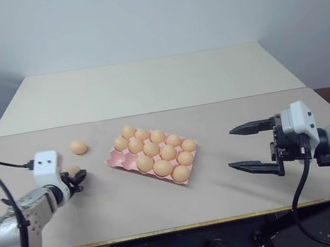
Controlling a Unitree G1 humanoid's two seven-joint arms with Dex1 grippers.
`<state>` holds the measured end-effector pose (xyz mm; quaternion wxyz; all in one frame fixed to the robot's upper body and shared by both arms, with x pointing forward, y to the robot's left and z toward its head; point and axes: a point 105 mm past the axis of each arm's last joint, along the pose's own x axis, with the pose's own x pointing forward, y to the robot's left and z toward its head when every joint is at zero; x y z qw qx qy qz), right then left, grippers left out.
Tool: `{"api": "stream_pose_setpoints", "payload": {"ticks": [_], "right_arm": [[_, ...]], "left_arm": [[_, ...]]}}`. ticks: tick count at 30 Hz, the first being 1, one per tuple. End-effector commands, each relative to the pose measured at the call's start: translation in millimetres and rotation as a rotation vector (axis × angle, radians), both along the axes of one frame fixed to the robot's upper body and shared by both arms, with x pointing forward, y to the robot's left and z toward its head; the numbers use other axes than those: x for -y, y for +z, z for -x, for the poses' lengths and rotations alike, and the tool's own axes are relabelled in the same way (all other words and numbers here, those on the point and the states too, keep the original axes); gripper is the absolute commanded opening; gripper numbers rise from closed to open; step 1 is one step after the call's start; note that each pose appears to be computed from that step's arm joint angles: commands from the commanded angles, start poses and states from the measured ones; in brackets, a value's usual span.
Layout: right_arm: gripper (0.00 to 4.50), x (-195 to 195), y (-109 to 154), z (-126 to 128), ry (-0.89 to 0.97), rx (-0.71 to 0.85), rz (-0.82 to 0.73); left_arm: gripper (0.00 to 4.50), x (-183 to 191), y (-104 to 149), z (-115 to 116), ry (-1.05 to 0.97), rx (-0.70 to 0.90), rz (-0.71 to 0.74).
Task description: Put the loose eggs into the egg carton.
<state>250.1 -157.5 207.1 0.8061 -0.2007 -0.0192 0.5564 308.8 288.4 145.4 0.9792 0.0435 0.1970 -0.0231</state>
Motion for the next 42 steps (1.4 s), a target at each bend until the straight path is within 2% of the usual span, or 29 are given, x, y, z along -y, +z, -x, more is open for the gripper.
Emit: {"api": "stream_pose_setpoints", "payload": {"ticks": [1, 6, 10, 16, 20, 24, 31, 36, 42], "right_arm": [[4.50, -1.9, 10.7, 2.2, 0.007, 0.048, -0.005], [4.50, -4.1, 10.7, 0.8, 0.007, 0.055, -0.009], [4.50, -4.8, 10.8, 0.6, 0.003, 0.059, -0.012], [4.50, -5.2, 12.2, 3.6, -0.018, 0.071, -0.020], [4.50, -3.6, 10.7, 7.6, -0.037, 0.067, -0.022], [4.50, -3.4, 10.3, 8.7, -0.046, 0.067, -0.024], [4.50, -3.7, 10.2, 6.5, -0.043, 0.069, -0.025], [4.50, -4.5, 9.1, 6.0, -0.031, 0.064, -0.025], [4.50, -5.8, 9.4, 3.1, -0.012, 0.062, -0.022]], "left_arm": [[1.90, 36.7, 39.8, -4.9, -0.217, 0.159, -0.027], [1.90, 86.7, 43.9, -12.5, -0.473, 0.200, -0.012], [1.90, 121.7, 33.0, -21.7, -0.612, 0.174, -0.008], [1.90, 145.0, 14.2, -33.8, -0.681, 0.117, -0.031], [3.22, 148.0, 11.5, -30.2, -0.719, 0.109, -0.035], [4.46, 145.2, 23.8, -27.3, -0.735, 0.147, -0.034], [4.46, 121.5, 48.5, -17.2, -0.698, 0.245, -0.078], [4.46, 84.8, 66.1, 0.4, -0.656, 0.342, -0.104], [4.46, 35.1, 71.9, 27.5, -0.598, 0.358, -0.146]]}}
